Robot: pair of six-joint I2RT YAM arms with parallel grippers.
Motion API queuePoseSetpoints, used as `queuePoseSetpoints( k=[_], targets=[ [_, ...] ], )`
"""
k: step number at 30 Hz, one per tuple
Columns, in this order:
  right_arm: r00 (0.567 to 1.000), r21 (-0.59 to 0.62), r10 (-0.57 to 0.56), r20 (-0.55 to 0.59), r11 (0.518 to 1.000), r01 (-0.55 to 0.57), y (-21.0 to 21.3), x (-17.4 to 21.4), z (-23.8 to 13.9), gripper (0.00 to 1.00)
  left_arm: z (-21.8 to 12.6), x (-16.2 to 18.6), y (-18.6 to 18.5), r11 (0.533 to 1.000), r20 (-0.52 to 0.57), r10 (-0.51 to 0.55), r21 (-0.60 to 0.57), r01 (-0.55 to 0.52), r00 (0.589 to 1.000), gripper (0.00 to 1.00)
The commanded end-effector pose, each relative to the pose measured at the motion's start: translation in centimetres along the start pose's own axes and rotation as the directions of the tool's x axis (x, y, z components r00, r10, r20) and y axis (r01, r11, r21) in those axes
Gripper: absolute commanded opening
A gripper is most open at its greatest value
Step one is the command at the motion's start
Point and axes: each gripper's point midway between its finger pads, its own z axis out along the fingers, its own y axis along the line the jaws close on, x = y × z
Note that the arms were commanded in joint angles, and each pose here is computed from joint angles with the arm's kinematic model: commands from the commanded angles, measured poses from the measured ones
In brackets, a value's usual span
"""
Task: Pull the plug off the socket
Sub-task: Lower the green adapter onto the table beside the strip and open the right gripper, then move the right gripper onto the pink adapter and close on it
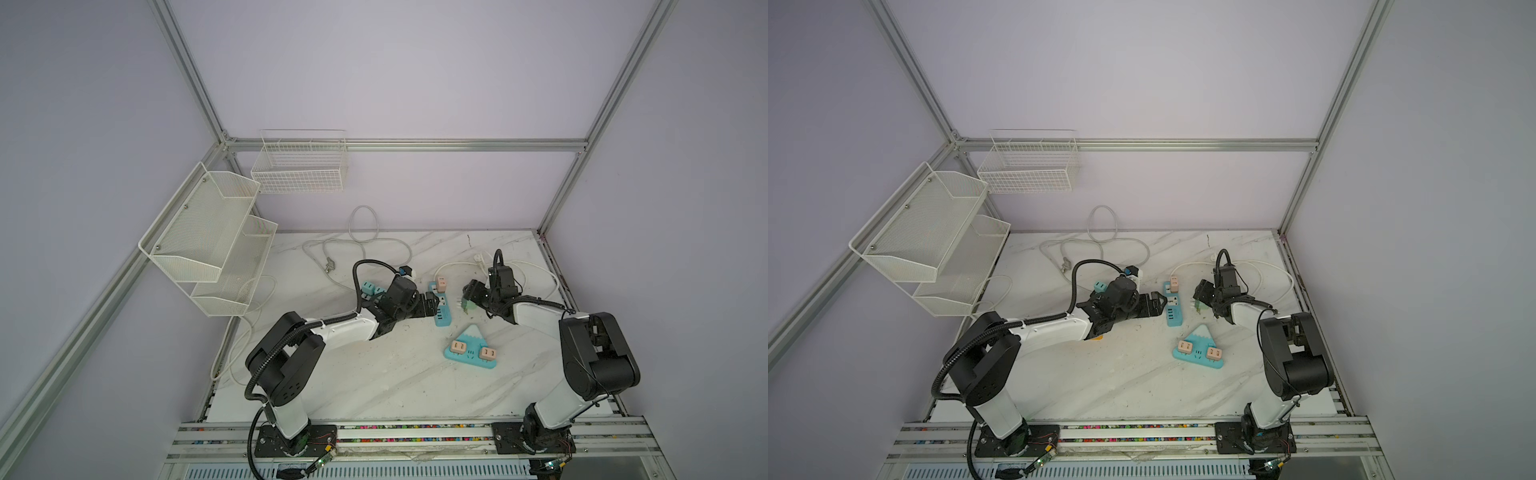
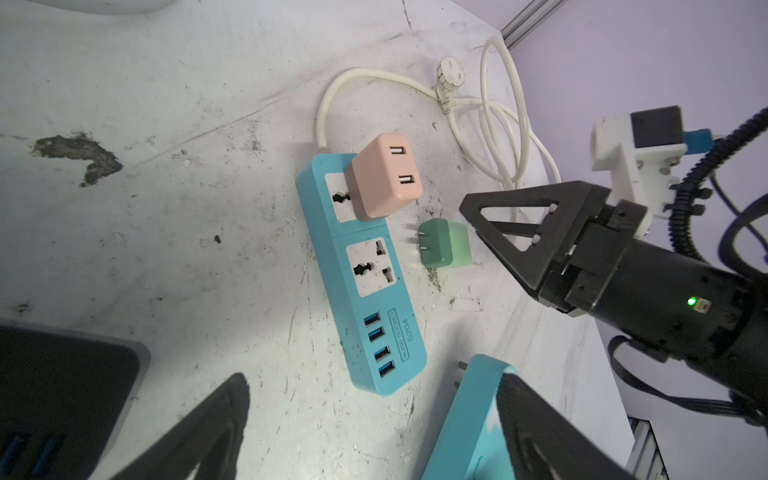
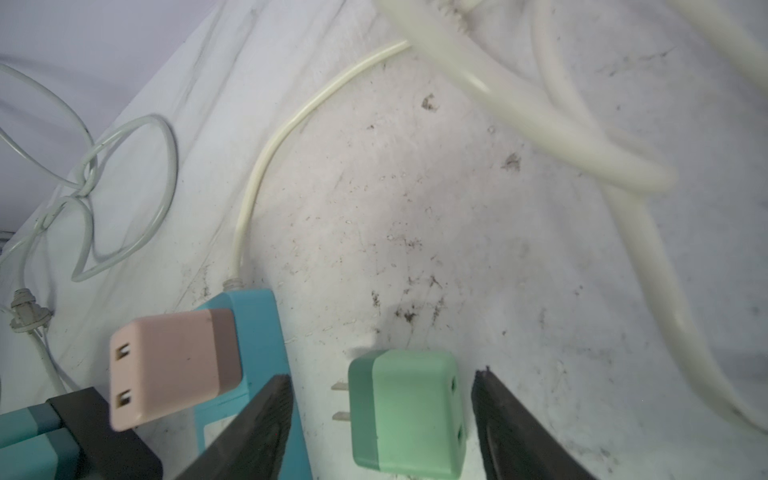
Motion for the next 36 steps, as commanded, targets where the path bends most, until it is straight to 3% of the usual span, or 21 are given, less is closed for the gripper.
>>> queuePoseSetpoints(
  k=[1,16,36],
  targets=[
    [0.999,0.005,-0.036,0.022,0.999,0.036,0.8,-1.3,-1.7,0.73,-1.0,-2.3,-1.5,0.999,0.045,-0.005,0.055,0.002,0.999,0.93],
    [0.957,-0.004,-0.290,0.024,0.957,0.290,9.4,0.2,-2.9,0.73,2.2,-3.2,-0.5,0.996,0.019,-0.069,0.059,0.068,0.997,0.79],
    [0.893,0.090,-0.440,-0.095,0.890,0.447,10.9,2.2,3.5,0.65,6.1,-4.0,0.8,0.993,0.029,-0.112,0.038,0.111,0.993,0.57]
  ],
)
